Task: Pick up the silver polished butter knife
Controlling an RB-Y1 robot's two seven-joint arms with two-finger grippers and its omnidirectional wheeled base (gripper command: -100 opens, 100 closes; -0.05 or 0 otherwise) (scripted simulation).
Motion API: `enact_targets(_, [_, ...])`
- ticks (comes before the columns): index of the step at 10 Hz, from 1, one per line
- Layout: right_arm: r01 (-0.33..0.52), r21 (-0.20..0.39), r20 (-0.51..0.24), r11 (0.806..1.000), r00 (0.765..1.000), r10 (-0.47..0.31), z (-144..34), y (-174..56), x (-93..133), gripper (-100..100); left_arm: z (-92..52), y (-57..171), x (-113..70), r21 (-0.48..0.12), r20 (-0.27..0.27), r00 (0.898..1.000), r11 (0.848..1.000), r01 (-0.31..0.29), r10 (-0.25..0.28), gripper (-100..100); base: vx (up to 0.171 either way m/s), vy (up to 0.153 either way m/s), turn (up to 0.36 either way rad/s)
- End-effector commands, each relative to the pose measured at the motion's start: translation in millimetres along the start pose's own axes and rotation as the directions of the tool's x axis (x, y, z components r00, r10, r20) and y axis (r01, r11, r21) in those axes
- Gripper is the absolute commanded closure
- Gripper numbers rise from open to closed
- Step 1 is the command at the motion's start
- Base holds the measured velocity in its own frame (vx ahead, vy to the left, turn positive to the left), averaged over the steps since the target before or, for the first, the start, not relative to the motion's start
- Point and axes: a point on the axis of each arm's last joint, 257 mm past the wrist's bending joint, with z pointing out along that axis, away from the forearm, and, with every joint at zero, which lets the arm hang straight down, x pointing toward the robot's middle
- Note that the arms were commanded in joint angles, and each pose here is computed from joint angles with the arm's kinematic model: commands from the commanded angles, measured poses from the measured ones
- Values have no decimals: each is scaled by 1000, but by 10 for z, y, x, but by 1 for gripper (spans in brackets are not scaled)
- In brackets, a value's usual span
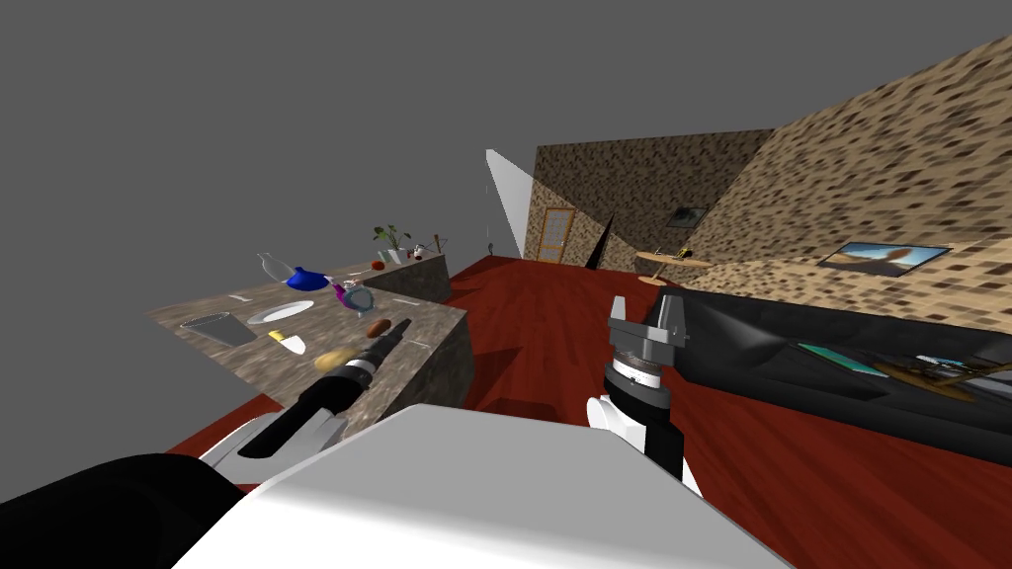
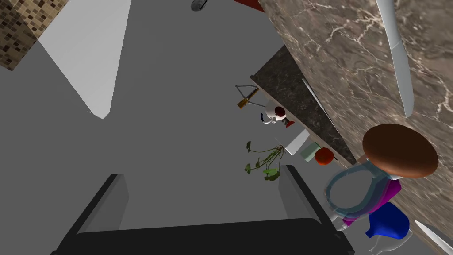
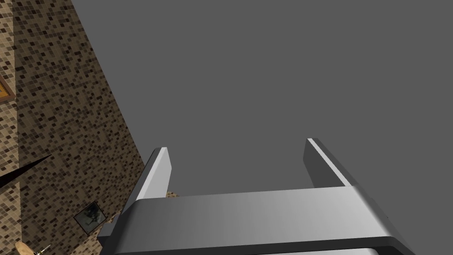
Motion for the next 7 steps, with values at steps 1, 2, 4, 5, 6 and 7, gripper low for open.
enact_targets(1, [0, 0, 0, 1000, 1000, 0, 0, 0, 0, 0, -7, 170, 23, -55, -16, 1000, 998, -16, 15, -100, 47, -28, 32])
enact_targets(2, [0, 0, 0, 1000, 1000, 0, 0, 0, 0, 0, -49, 351, -3, -105, -35, 998, 993, -48, 44, -100, 68, -50, 53])
enact_targets(4, [0, 0, 0, 1000, 1000, 0, 0, 0, 0, 0, -59, 426, 15, -134, -43, 998, 990, -49, 43, -100, 50, -35, 10])
enact_targets(5, [0, 0, 0, 1000, 1000, 0, 0, 0, 0, 0, -115, 627, -13, -190, -66, 995, 978, -80, 68, -100, 65, -26, 36])
enact_targets(6, [0, 0, 0, 1000, 1000, 0, 0, 0, 0, 0, -126, 677, -2, -210, -72, 995, 974, -81, 67, -100, 65, -25, 34])
enact_targets(7, [0, 0, 0, 1000, 1000, 0, 0, 0, 0, 0, -187, 854, -38, -257, -93, 992, 960, -110, 88, -100, 81, -32, 49])
